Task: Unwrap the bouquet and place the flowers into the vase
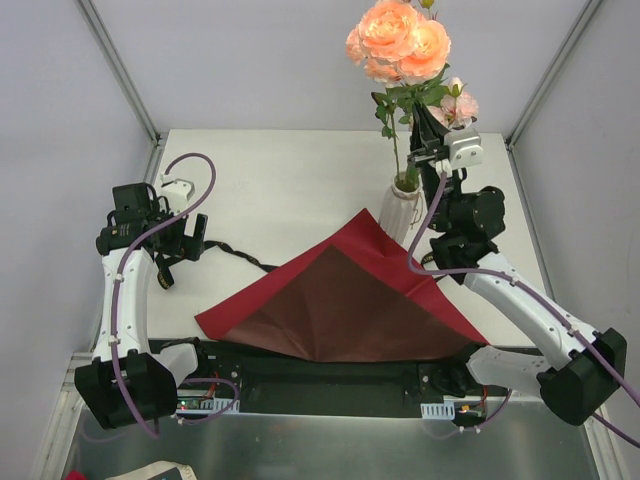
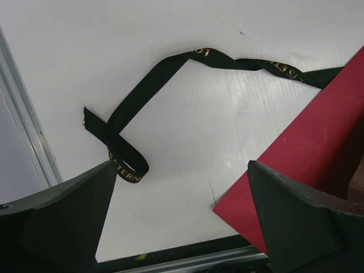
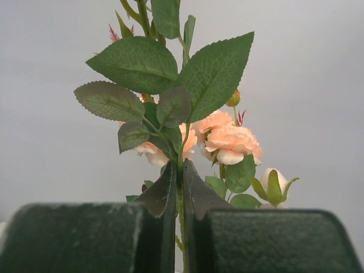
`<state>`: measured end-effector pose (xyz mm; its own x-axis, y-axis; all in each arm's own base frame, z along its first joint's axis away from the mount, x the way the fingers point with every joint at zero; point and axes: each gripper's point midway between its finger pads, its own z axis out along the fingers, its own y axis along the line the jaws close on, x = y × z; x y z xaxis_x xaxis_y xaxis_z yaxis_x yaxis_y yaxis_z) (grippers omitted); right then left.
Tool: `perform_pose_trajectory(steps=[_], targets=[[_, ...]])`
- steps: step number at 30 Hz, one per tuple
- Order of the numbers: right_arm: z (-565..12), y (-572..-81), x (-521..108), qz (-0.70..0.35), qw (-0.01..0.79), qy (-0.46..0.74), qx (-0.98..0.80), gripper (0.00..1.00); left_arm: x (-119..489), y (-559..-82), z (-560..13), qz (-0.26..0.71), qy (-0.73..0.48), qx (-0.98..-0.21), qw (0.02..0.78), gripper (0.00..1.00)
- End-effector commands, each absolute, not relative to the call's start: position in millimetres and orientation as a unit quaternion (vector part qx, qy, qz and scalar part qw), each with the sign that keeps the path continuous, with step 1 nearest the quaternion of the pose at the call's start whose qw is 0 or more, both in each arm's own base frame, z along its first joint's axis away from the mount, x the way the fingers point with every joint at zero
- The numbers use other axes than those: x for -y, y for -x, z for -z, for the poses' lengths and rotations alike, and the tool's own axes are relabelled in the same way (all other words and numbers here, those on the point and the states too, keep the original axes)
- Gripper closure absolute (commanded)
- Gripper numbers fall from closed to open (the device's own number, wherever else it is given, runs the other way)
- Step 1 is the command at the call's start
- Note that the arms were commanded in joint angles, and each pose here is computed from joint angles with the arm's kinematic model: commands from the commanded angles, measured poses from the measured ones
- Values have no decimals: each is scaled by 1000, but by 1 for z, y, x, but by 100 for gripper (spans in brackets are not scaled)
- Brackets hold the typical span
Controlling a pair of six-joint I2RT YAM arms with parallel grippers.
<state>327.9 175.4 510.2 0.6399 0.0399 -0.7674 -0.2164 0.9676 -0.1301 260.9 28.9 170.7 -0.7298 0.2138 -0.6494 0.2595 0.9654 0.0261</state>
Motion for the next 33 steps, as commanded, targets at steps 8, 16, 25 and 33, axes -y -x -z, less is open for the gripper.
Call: perform_pose_trajectory(steps=[8, 16, 25, 33], targets=[[-491, -347, -168, -75, 901, 72, -421, 99, -28, -266, -186, 37, -132, -921, 363, 1], [-459, -348, -156, -98, 848, 13, -521, 39, -29, -263, -185, 29, -137, -920, 366, 1], [-423, -319, -137, -102, 779, -4, -619, 9, -28, -261, -187, 28, -139, -917, 372, 1], [-387, -285, -106, -87, 730, -17, -677, 6, -27, -260, -188, 30, -141, -916, 374, 1]])
